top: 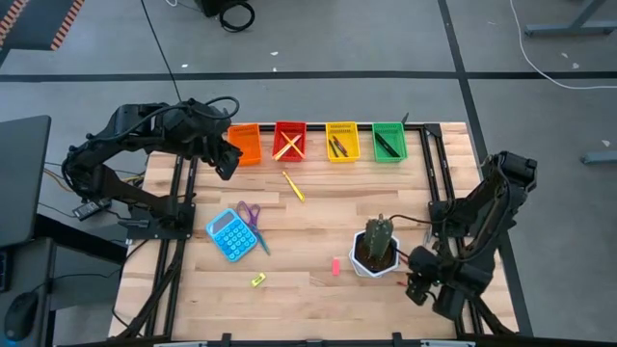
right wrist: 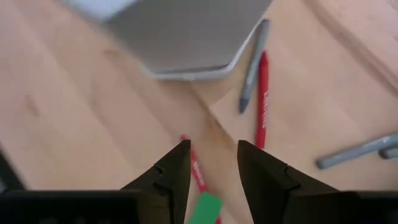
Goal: Sort crayons/erasers/pens/pencils in bins
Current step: Put the top red crayon into the yellow bin
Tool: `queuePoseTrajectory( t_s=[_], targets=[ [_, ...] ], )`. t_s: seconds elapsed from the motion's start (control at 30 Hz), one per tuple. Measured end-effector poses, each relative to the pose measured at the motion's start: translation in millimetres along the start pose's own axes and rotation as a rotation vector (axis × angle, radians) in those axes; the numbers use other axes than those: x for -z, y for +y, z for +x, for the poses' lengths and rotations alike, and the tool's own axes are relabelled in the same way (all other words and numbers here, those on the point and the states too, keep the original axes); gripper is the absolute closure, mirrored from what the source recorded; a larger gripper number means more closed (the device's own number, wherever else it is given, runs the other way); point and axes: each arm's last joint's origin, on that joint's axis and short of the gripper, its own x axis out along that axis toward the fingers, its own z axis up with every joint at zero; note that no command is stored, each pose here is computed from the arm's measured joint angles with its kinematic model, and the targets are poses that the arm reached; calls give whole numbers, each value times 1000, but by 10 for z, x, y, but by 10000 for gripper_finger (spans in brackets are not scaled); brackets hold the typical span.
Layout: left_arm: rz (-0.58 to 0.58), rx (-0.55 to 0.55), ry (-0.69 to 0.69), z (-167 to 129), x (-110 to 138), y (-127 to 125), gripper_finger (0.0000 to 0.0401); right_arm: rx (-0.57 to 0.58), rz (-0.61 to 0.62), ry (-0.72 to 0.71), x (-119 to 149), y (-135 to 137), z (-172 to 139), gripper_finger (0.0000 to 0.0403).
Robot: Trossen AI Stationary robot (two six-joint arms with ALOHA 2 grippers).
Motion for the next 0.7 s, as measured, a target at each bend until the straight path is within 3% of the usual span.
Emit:
queuePoseTrajectory(
  t_s=[0.2,0.53,0.7],
  targets=[
    [-22,15,9,0,3,-5,350,11,267,-33,-64,-19,33,266],
    [-14,23,13,-4,14,-23,348,22,356,-44,-166,-26,38,266],
    [-15,29,15,-6,21,-35,353,35,412,-97,-350,-137,-53,275]
  ],
)
